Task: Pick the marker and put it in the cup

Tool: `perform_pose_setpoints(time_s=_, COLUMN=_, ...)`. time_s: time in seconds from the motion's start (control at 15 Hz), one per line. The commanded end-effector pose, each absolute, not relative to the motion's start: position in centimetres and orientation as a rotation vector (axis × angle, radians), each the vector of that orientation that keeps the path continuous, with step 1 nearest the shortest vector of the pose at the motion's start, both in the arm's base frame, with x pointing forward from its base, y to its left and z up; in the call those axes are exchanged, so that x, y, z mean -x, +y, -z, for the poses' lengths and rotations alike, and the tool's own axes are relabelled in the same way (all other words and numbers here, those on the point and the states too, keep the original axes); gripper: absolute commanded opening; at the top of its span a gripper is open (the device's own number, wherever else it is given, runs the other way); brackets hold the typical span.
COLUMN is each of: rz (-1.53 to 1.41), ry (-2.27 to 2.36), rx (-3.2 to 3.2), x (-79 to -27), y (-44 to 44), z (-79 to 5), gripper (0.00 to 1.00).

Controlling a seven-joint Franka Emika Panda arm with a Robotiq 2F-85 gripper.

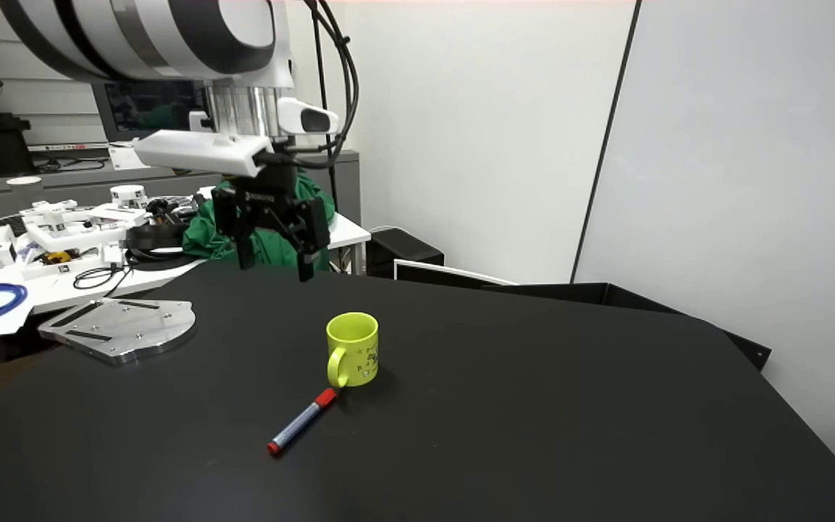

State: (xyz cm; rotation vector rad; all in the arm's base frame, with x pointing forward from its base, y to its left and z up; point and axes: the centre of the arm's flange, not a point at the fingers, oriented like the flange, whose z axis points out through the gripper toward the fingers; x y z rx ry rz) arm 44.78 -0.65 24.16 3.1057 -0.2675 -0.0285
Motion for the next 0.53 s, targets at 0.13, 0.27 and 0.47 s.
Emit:
perform_pose_setpoints(time_s=0.13, rz=0.071, ry=-0.264, rx=-3.098, x=-44.5, y=-1.0, z=-22.3, gripper=1.00)
perform_pose_setpoints(time_s=0.27, rz=0.069, ry=-0.263, rx=-3.098, x=-44.6, y=-1.0, z=-22.4, gripper=1.00)
perform_pose_setpoints(time_s=0.47, rz=0.057, ry=-0.288, rx=-3.111, x=-44.9, y=-1.7, z=-21.7, gripper=1.00)
